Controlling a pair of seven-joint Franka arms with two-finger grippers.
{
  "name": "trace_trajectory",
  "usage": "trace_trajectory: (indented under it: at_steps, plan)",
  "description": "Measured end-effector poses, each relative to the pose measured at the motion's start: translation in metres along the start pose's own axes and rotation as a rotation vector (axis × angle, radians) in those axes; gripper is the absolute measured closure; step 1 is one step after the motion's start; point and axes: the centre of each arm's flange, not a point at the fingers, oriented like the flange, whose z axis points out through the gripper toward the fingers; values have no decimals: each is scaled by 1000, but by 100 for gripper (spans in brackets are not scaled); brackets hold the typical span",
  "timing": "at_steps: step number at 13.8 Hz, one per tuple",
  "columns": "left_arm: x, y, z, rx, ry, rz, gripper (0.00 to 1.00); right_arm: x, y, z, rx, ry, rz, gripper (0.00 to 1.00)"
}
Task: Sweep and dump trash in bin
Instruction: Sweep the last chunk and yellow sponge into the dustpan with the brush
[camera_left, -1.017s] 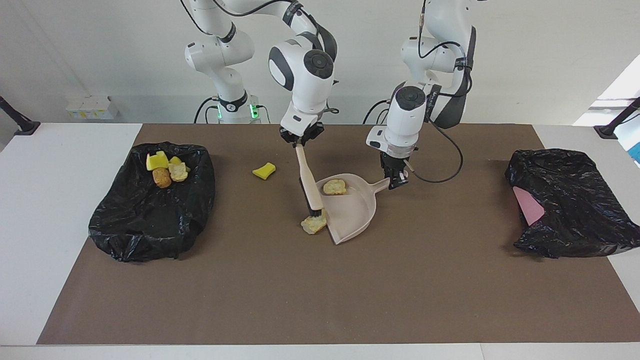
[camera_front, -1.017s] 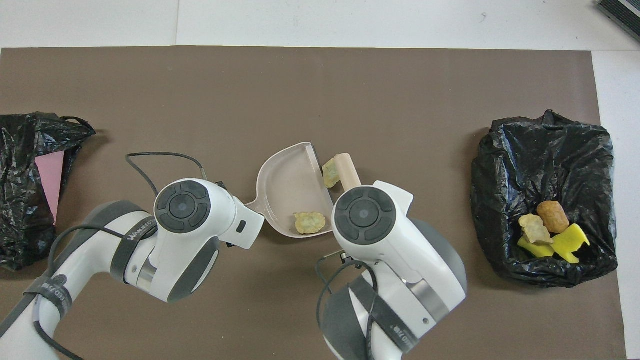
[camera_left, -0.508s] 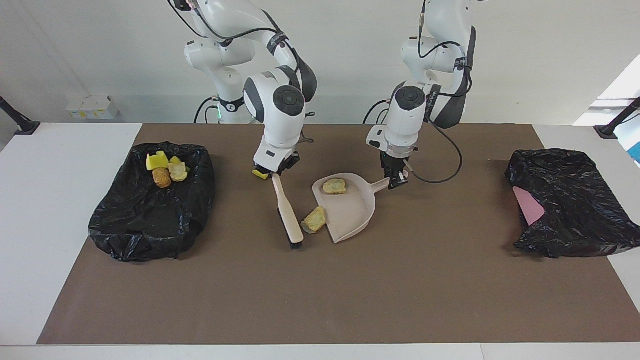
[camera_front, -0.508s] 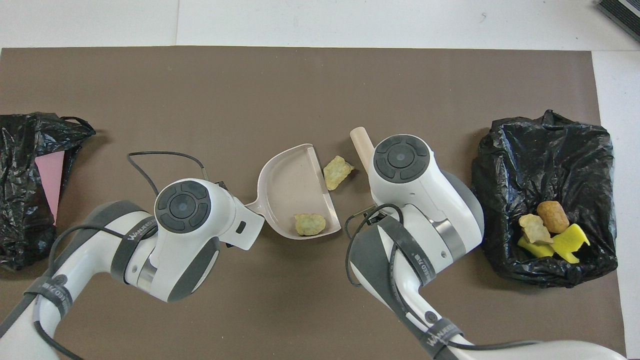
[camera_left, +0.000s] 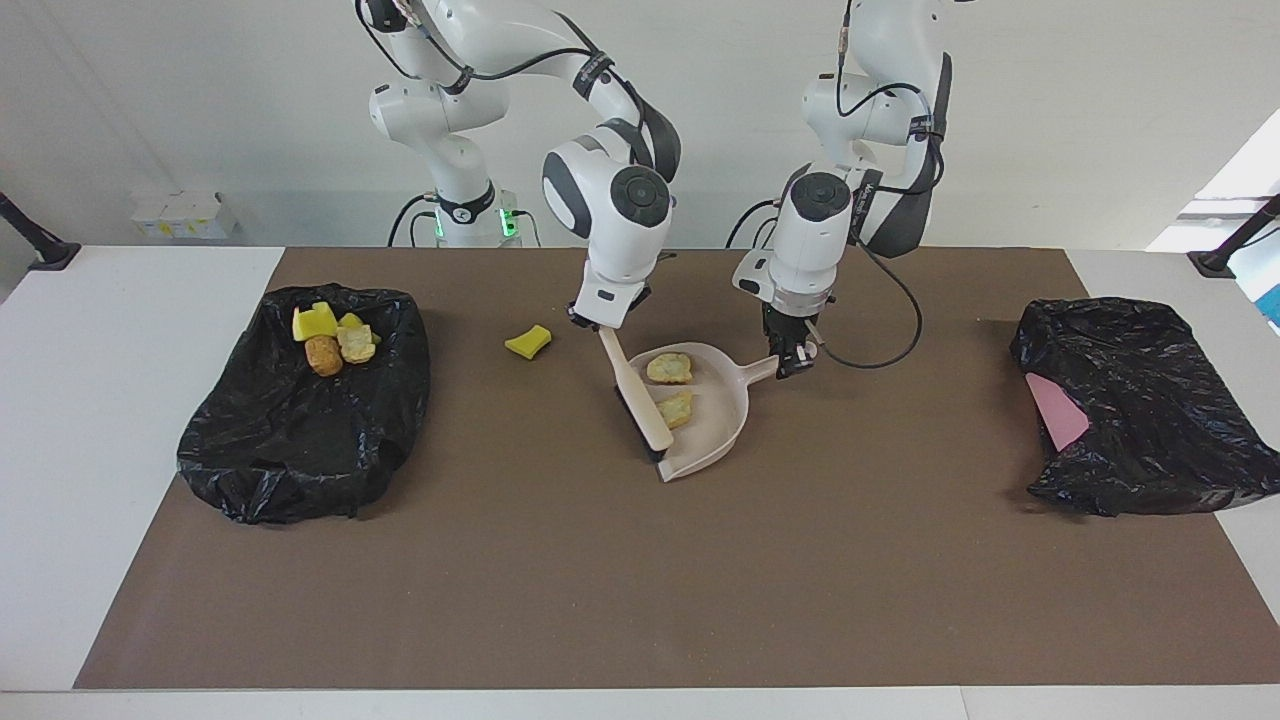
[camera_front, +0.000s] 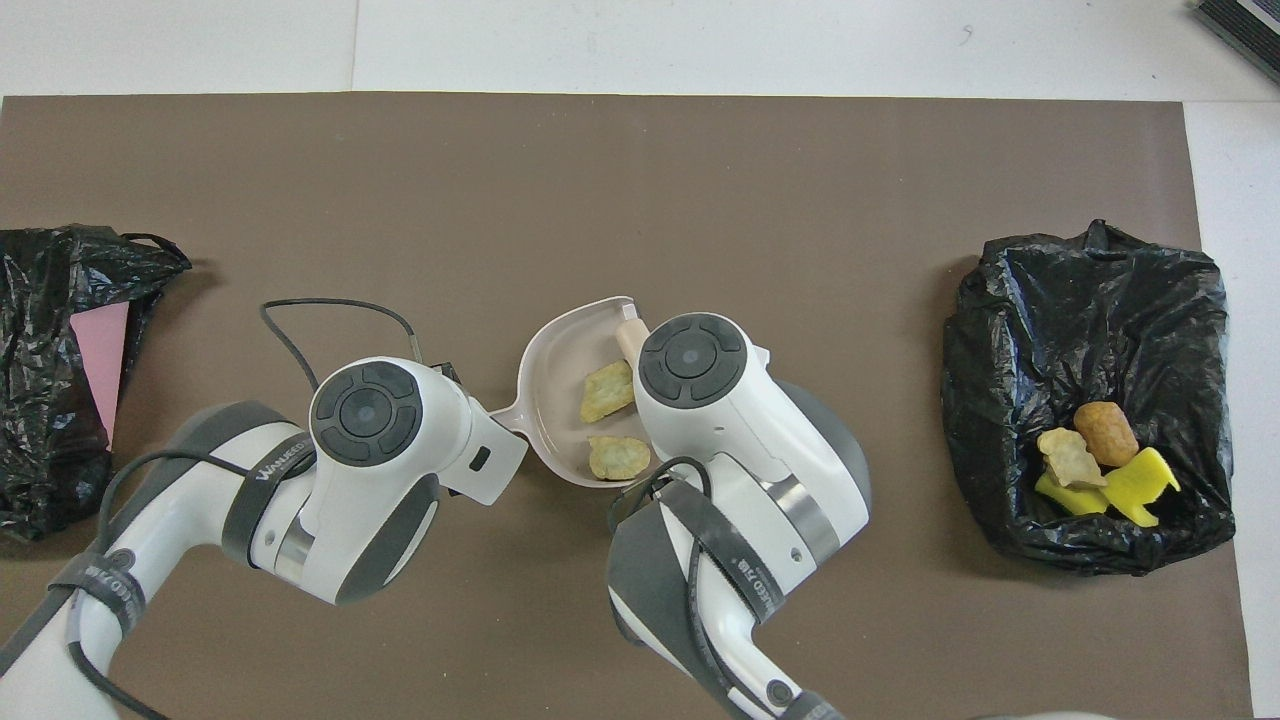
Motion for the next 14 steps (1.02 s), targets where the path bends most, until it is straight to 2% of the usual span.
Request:
trace_trajectory:
  at_steps: [3,5,8,11,14]
  plan:
    - [0,0,0,0,0,75,68,-10,7,-16,6,4,24,74]
    - [1,0,0,0,0,125,68,-21,26,-32,5,2,90,74]
    - [7,5,0,0,1,183,68,-48,37,-43,-19,-63,239,74]
    - [24,19,-1,2,2,224,68,-75,52,-38,-42,-93,376,74]
    - [36,30,-2,-1,0,243,68,-106,60,-13,-74,-125,482,74]
